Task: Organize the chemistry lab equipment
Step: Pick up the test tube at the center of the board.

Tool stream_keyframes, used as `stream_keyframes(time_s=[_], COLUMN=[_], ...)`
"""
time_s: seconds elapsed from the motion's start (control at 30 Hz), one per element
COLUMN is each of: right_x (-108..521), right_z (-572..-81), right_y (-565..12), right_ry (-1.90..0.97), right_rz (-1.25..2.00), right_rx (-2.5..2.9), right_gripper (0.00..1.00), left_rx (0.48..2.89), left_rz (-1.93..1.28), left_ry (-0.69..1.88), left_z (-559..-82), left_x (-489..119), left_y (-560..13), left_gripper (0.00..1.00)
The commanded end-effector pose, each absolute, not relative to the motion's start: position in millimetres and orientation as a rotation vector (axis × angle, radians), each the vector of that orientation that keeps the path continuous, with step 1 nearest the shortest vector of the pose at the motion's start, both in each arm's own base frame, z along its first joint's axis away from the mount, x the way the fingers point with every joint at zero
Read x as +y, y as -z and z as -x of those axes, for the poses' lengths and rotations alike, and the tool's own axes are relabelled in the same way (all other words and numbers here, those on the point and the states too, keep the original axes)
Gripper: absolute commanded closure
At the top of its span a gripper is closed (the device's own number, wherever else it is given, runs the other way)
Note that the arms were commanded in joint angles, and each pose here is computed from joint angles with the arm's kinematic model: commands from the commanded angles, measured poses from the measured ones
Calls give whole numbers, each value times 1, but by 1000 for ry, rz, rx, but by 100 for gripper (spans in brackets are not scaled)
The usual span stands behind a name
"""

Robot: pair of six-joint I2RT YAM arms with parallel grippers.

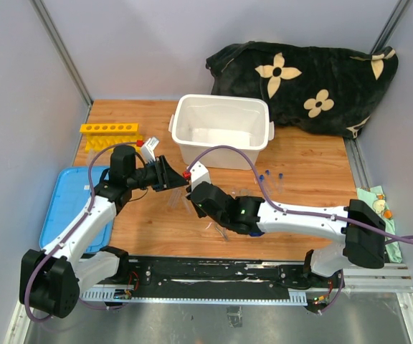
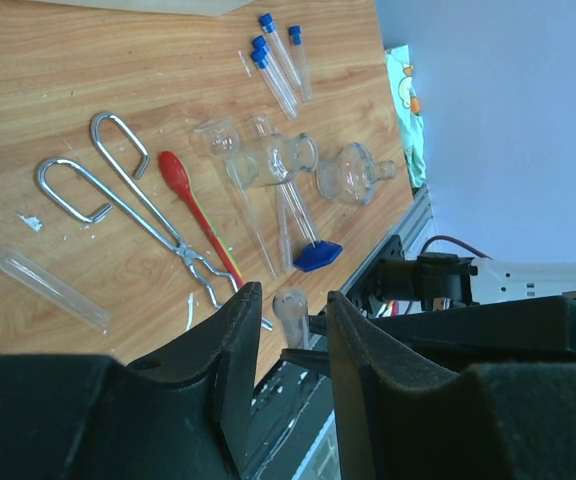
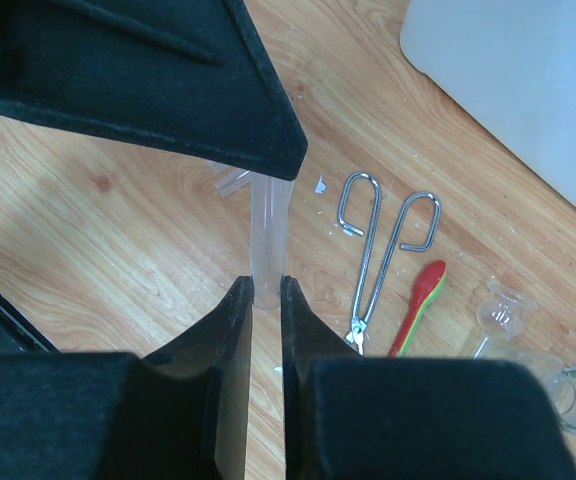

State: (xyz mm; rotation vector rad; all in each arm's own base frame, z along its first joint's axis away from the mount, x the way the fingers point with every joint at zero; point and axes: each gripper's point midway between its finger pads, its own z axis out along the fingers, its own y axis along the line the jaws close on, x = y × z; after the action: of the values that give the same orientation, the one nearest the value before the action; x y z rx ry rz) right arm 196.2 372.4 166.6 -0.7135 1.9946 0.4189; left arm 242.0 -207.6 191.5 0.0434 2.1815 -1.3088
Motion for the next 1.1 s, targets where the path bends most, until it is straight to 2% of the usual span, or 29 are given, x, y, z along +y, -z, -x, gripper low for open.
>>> stream_keyframes(time_s=[0.0,0.17,0.5,0.63,0.93,1.07], right_x=[382,381,378,374,371,366], right_z=[-195,-195,-193,-192,-184,-180], right_y=[-178,-177,-172,-171,-171,-173], right_ry=[-438,-439,-431,-427,-466,-464], right_rz=[710,706,710,713,742,753], right_rx=[1963,1967,1979,1983,1995,2004], right_gripper=[100,99,99,86,59,55], left_rx=[2145,2144,2150,2150,2146,2152], left_rz=[-77,-73,-48,-35,-21,-10], left_ry=[1327,1320,1268,1236,1205,1128], left_z=[-244,-245,-250,-254,-259,-266], left_x=[-209,-209,-205,-202,-199,-193], left_y=[-200,-200,-197,-196,-195,-193], left_gripper=[64,67,93,100,100,100])
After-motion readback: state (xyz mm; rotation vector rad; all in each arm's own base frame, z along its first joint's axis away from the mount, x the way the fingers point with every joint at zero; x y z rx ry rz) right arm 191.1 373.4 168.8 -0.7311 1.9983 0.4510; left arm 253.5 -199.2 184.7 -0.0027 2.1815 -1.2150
